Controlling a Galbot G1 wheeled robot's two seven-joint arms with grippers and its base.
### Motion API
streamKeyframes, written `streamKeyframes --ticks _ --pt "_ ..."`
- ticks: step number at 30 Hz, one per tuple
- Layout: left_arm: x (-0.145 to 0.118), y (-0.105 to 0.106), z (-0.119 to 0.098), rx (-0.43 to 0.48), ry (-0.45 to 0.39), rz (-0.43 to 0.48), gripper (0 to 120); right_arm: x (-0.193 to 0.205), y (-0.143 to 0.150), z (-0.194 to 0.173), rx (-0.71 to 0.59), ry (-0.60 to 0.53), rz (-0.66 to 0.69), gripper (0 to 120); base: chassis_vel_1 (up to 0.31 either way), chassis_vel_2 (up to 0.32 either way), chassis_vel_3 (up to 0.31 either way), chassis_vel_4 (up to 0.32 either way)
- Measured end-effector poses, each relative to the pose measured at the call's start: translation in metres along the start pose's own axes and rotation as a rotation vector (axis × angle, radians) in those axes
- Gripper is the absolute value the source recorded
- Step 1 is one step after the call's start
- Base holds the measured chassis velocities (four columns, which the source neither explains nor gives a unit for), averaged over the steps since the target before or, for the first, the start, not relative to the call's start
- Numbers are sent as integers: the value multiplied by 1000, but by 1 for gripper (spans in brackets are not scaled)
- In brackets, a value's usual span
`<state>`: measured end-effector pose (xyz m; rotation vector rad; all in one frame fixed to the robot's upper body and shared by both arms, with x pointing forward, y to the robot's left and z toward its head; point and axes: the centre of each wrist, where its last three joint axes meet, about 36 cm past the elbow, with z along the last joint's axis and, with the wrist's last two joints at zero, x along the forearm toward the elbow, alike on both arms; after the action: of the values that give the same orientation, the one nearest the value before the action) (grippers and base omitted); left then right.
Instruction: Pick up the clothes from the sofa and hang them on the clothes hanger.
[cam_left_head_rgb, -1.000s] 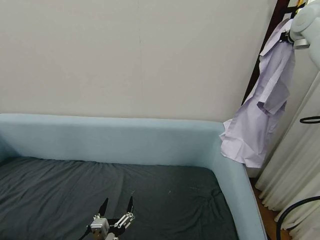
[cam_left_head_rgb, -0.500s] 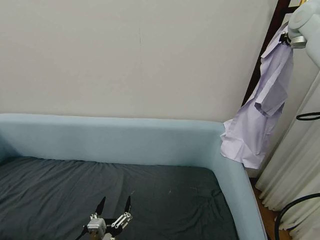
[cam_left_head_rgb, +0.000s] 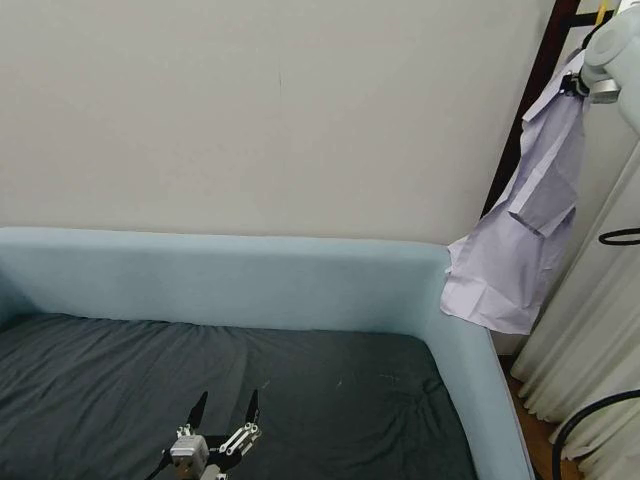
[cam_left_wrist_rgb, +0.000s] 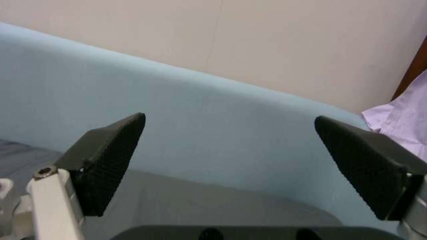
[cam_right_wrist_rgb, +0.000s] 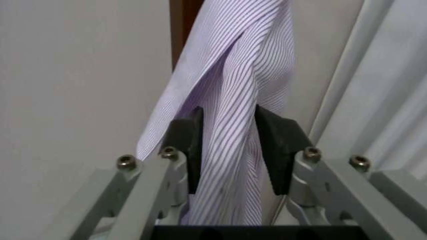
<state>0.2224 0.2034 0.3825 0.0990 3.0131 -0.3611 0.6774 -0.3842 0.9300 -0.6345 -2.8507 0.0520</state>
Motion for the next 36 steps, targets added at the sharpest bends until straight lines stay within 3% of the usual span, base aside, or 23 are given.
streamKeyframes --ticks 5,10,13,15,17,20,21,24,25,29,30,35,36 --pt "1 0 1 0 1 -4 100 23 2 9 49 -63 -56 55 0 0 0 0" --pt "0 2 1 -3 -3 -7 100 40 0 14 51 -114 -99 67 0 0 0 0" --pt "-3 4 -2 -16 -21 -13 100 67 -2 55 -14 -345 -227 84 0 0 0 0" --pt "-5 5 -2 -22 -29 -14 100 74 -3 69 -38 -394 -284 87 0 0 0 0" --pt "-7 5 -4 -24 -39 -14 100 92 -1 100 -64 -441 -388 96 0 0 0 0" --pt "-9 6 -4 -28 -41 -16 100 118 3 155 -75 -444 -511 100 0 0 0 0" --pt "-9 6 -4 -28 -41 -16 100 118 3 155 -75 -444 -511 100 0 0 0 0" --pt "-7 9 -4 -37 -43 -10 100 139 10 238 -6 -401 -603 100 0 0 0 0" --pt "-7 9 -4 -37 -43 -10 100 139 10 238 -6 -401 -603 100 0 0 0 0" --pt "-7 7 0 -40 -45 -15 100 147 12 331 7 -338 -616 100 0 0 0 0" --pt "-7 7 0 -40 -45 -15 100 147 12 331 7 -338 -616 100 0 0 0 0" --pt "-6 4 6 -39 -43 -26 100 182 5 425 17 -343 -558 100 0 0 0 0" --pt "-6 4 6 -39 -43 -26 100 182 5 425 17 -343 -558 100 0 0 0 0"
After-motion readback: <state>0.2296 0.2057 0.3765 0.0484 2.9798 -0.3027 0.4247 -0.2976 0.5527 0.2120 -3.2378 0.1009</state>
